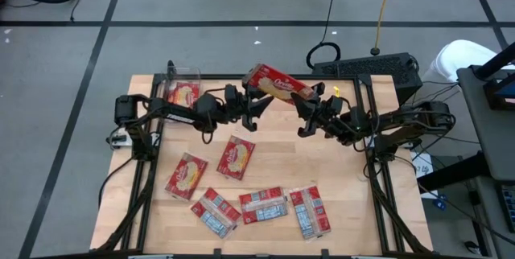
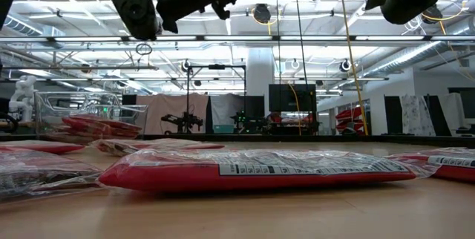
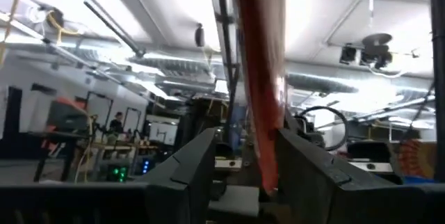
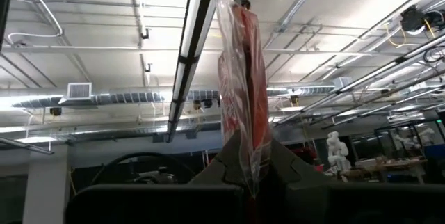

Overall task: Sort popcorn bags into baskets
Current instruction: Put the red popcorn bag into the transparent bin

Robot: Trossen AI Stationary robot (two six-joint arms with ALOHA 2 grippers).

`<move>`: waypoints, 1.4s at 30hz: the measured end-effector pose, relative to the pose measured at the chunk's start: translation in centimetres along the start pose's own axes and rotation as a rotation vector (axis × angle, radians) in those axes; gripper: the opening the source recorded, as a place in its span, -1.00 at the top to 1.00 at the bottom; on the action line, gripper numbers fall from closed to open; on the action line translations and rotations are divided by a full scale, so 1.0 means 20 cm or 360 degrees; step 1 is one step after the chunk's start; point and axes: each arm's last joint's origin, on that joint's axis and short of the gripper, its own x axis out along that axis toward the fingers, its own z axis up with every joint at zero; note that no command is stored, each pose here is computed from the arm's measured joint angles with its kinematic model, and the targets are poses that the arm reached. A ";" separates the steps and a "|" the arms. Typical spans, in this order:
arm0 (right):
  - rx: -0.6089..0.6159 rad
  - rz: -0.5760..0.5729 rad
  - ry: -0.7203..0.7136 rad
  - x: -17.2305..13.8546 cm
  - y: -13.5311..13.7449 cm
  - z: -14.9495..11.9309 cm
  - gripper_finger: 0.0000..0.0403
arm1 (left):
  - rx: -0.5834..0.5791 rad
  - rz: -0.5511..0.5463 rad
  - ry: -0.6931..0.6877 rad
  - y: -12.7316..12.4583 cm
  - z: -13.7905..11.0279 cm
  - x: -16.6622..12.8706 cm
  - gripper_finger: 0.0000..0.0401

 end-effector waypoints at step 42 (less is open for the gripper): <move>-0.0072 -0.0127 0.0197 -0.01 -0.01 0.00 0.53 | -0.0166 -0.0288 0.0040 0.14 0.11 0.12 0.90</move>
